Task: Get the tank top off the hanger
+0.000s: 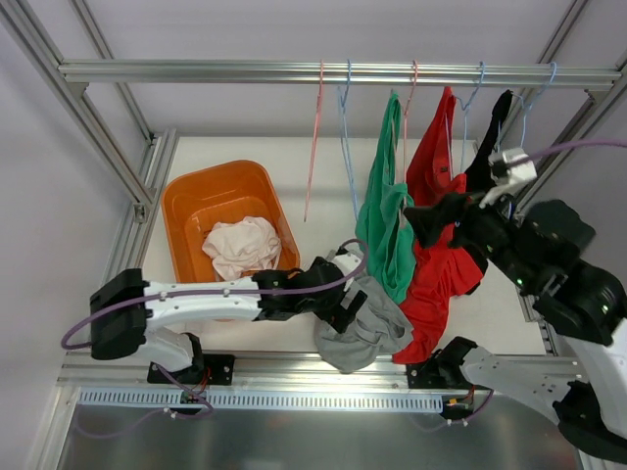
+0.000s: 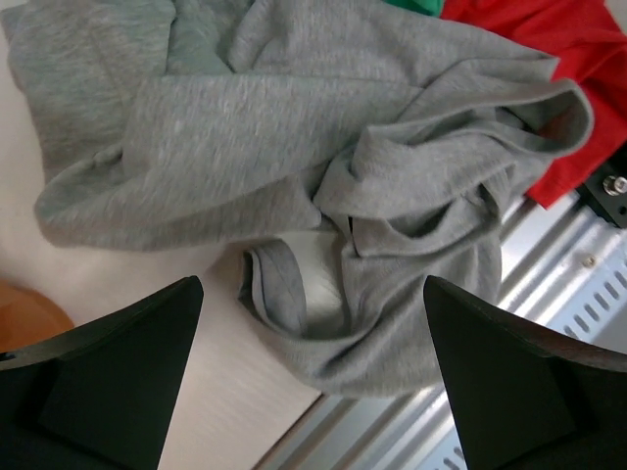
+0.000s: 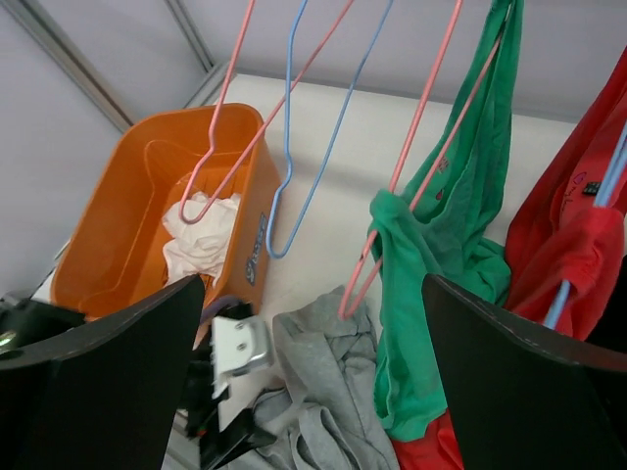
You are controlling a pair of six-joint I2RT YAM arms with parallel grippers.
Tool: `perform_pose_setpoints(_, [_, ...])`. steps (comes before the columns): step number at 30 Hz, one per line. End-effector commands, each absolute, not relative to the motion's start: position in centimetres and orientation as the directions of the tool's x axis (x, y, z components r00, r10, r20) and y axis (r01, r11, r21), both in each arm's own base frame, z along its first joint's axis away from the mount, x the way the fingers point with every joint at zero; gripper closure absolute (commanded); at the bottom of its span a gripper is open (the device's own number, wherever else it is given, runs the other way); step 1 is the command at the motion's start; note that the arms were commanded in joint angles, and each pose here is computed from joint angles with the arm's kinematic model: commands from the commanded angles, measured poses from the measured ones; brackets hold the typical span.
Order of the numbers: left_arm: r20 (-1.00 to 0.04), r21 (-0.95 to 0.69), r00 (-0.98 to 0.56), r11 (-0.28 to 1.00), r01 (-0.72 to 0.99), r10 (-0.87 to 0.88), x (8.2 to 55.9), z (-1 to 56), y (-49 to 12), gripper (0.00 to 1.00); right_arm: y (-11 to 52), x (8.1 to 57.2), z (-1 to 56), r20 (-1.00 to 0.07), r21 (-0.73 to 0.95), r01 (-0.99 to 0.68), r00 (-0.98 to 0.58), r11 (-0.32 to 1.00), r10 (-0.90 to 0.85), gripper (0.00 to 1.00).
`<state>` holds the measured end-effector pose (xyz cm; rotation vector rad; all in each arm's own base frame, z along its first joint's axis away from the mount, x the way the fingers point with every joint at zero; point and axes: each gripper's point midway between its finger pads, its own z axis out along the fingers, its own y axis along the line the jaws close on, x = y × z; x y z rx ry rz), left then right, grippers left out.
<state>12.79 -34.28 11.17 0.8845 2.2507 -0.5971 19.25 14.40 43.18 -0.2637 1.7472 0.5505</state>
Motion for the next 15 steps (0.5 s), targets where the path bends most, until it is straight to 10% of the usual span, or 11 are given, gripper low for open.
perform_pose_setpoints(1, [-0.744, -0.133, -0.522, 0.673, 0.728, 0.417, 14.4, 12.1, -37.4, 0.01, 14.4, 17.4, 42.3, -0.963, 0.218, -0.526, -0.252, 0.822, 0.095, 0.0])
perform_pose_setpoints(15, [-0.574, -0.068, -0.628, 0.735, 0.675, 0.524, 14.9, 0.7, -40.1, 0.02, 14.0, 13.8, 39.5, -0.959, 0.221, -0.627, -0.28, 0.747, 0.048, 0.0])
